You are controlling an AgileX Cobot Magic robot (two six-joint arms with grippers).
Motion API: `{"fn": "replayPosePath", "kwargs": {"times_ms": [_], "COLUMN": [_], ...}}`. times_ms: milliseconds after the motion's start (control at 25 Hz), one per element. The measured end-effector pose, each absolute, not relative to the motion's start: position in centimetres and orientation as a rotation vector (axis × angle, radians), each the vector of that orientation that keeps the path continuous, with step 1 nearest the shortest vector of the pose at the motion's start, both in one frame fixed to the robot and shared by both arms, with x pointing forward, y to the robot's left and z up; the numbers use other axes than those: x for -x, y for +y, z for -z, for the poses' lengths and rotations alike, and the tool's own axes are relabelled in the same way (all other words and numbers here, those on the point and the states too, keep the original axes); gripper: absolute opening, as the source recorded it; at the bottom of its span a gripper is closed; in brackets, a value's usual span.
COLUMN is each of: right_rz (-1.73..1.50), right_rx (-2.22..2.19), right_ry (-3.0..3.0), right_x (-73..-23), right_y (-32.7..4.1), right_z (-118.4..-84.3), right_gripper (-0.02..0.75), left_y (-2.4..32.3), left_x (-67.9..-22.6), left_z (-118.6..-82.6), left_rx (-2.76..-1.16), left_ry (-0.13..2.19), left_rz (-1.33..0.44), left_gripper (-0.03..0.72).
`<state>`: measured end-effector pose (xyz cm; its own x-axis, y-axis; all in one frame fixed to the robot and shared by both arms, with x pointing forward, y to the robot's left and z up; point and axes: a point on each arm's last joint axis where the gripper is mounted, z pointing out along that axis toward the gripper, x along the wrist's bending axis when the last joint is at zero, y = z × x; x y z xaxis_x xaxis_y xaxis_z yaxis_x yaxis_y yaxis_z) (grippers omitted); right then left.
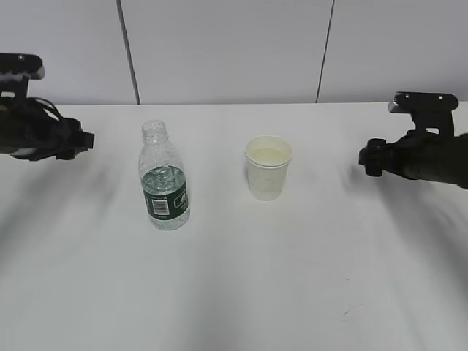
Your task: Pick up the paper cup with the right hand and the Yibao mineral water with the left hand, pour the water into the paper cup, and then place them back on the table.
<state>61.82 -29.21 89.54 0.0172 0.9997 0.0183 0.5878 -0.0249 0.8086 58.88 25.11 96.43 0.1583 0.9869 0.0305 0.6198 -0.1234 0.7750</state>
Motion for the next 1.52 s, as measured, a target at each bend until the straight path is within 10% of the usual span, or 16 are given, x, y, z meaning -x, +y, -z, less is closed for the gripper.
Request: {"fn": "replayPosePath", "kwargs": {"times_ms": [1040,1520], "right_rz": [-0.067,-0.109], "right_rx": [-2.004,-2.007], "right_ry": [2.274,2.272], "right_x": [-64.1,-58.7], "right_y": [-29.4,-29.3], "right_z": [-101.4,-104.4], "right_gripper": [0.595,0.595], "left_y": [27.7,28.1], "left_x": [-58.8,-49.6], "left_z": [-106.4,-109.1], "left_rx": [-2.343,-2.254], "left_ry": [1.892,1.89], "left_rz": [-0.314,-0.324], "left_gripper": [0.45,0.45]}}
